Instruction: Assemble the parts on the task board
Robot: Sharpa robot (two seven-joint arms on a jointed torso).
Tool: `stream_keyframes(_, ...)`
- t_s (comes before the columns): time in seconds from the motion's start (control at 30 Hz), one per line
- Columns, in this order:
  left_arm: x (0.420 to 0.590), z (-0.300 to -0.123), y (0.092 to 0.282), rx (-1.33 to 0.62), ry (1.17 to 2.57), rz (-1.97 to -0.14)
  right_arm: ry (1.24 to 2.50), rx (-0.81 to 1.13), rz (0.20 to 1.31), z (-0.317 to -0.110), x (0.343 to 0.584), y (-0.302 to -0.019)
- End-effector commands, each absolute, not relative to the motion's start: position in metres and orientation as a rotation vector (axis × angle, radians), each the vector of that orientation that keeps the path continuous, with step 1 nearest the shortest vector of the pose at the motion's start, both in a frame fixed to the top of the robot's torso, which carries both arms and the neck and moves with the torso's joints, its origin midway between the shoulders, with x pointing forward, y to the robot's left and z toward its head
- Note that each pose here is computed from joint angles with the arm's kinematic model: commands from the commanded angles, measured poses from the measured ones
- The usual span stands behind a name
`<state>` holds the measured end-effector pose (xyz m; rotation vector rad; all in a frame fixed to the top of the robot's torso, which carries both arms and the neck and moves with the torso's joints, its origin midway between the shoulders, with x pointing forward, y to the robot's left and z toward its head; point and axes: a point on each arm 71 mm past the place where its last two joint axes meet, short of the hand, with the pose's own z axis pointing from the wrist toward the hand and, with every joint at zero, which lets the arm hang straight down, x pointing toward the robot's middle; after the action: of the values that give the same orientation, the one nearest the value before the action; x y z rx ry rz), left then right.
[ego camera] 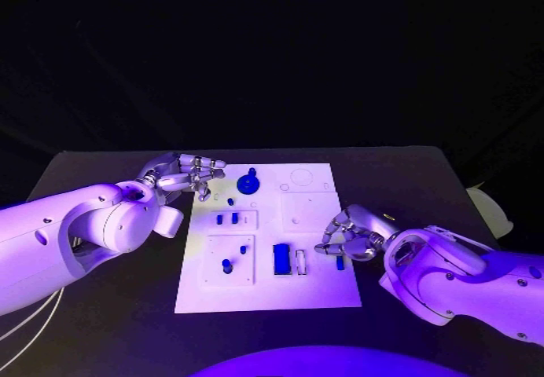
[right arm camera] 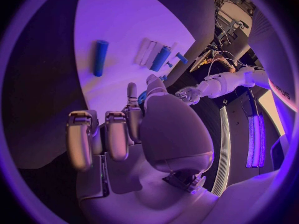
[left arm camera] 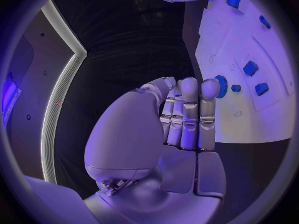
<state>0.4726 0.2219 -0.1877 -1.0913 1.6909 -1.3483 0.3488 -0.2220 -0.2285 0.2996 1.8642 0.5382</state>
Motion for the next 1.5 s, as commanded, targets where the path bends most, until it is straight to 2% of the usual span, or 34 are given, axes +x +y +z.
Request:
stream_keyframes(0.03,0.472,-0.187,0.219,-1.084,1.698,-1.368,1.873,0.206,0.5,-0.228,0.348,-0.229)
stream_keyframes(0.33,0.472,-0.186,0.219,-1.082,1.697,-1.37,1.884,0.139,0.405,-0.231,0.344,-0.247)
stream_keyframes(0.63,0.471,-0.186,0.219,-1.083,1.696,-1.369,1.901,0.107,0.37,-0.241,0.341,-0.249)
stream_keyframes(1.5,0.471,-0.187,0.221,-1.085,1.702,-1.367,1.936,0.04,0.349,-0.255,0.342,-0.238)
